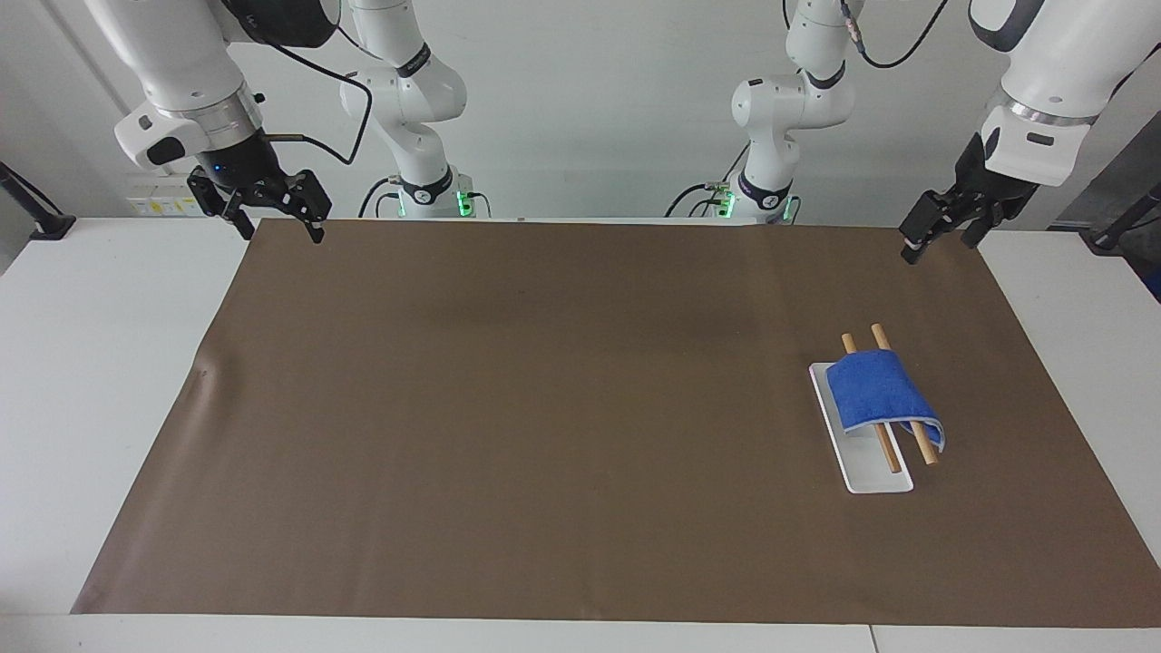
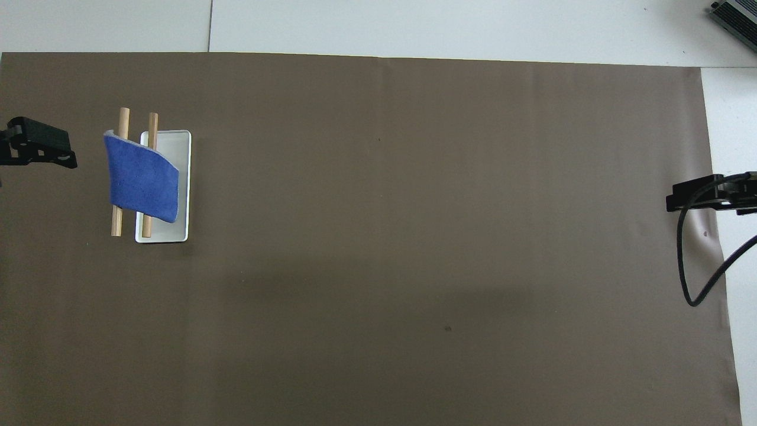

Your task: Right arm passes towel to left arm to hang

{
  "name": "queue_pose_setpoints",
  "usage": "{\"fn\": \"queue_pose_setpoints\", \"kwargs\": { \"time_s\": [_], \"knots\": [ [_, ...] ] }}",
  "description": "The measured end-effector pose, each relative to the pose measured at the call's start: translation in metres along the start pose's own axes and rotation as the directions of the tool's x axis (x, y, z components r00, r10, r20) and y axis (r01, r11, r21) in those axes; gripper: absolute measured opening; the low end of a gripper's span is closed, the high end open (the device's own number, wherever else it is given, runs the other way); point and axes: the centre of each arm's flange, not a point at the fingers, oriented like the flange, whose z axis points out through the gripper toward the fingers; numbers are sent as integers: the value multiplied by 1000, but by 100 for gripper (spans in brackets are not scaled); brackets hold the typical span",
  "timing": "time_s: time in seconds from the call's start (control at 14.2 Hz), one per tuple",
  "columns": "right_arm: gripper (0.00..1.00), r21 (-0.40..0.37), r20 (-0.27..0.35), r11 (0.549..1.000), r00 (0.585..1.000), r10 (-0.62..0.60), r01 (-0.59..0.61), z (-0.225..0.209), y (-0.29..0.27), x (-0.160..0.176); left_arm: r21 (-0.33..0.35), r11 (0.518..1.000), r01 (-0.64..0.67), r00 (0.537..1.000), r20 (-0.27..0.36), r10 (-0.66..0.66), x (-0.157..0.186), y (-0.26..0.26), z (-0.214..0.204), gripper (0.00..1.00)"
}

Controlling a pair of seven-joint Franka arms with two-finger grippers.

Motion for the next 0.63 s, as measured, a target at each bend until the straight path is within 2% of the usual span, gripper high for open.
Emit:
{"fn": "queue_pose_setpoints", "kwargs": {
  "time_s": [0.63],
  "knots": [
    [100,0,0,1000,1000,0,0,0,0,0,28,985,-169,986,3,169,1,-7,1,100]
  ]
}}
